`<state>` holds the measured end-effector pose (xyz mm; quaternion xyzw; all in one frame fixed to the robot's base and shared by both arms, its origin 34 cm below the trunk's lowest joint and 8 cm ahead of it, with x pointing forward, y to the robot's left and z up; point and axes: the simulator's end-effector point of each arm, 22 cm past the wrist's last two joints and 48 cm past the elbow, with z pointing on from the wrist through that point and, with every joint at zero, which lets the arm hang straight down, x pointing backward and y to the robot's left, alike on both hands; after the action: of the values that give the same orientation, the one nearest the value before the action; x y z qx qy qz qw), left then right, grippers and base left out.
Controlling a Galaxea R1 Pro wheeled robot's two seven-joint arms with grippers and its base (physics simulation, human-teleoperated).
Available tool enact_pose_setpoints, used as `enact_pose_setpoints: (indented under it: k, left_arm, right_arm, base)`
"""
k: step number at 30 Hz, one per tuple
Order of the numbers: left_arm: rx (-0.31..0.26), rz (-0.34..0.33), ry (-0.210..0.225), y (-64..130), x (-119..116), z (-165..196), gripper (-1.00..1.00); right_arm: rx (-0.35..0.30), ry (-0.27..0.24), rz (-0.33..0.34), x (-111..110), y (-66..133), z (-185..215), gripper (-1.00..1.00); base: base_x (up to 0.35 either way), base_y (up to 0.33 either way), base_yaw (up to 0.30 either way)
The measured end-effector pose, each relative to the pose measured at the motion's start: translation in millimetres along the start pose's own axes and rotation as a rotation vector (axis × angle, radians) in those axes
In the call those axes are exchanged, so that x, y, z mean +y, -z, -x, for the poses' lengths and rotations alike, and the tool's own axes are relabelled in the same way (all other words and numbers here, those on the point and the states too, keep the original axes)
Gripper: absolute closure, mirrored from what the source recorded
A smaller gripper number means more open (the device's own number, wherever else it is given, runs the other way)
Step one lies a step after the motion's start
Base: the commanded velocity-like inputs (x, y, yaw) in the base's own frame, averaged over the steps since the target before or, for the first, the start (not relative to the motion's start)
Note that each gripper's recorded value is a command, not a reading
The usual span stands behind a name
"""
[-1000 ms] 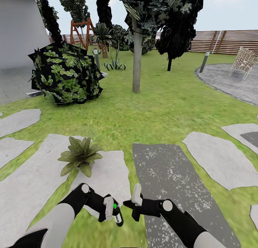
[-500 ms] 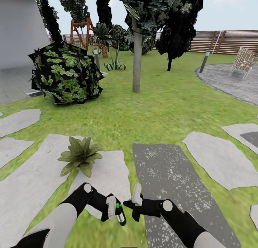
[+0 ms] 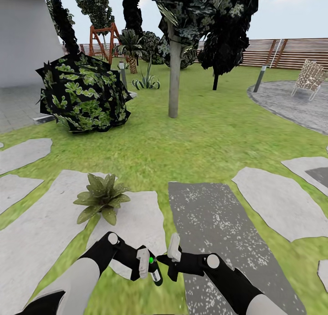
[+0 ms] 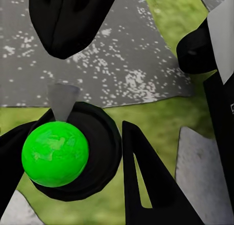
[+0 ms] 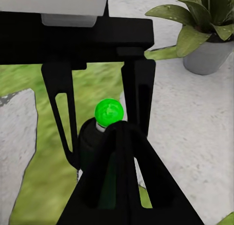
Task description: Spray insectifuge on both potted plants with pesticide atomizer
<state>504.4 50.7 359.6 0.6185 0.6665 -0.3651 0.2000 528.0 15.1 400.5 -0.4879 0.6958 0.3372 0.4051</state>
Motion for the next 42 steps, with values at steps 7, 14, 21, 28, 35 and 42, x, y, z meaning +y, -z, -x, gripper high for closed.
enact_pose_setpoints:
  k: [7,14,21,28,35,42]
  left_arm:
    - [-0.01,-0.005,-0.005,-4.6,-1,7,1.0]
    - [-0.012,-0.005,-0.006,-5.2,-1,8,1.0]
    - [-0.013,-0.004,-0.005,-5.3,-1,9,1.0]
    - [0.034,0.016,0.009,9.3,3,-18,1.0]
    - [0.131,0.039,0.093,46.5,-12,-96,1.0]
    - [0.235,0.07,0.187,96.0,-35,-176,1.0]
  right_arm:
    - [0.0,0.0,-0.001,0,0.0,0,1.0]
    - [0.003,0.0,-0.001,0,0.4,-1,1.0]
    - [0.007,-0.004,-0.001,0,0.5,-3,1.0]
    - [0.022,-0.017,0.001,2,1.5,-12,1.0]
    - [0.031,-0.02,0.001,2,3.1,-17,1.0]
    - [0.068,-0.018,-0.016,-8,19.2,-36,-1.0]
  base:
    - [0.0,0.0,0.0]
    - [0.0,0.0,0.0]
    - [0.0,0.0,0.0]
    - [0.0,0.0,0.0]
    - [0.0,0.0,0.0]
    - [0.0,0.0,0.0]
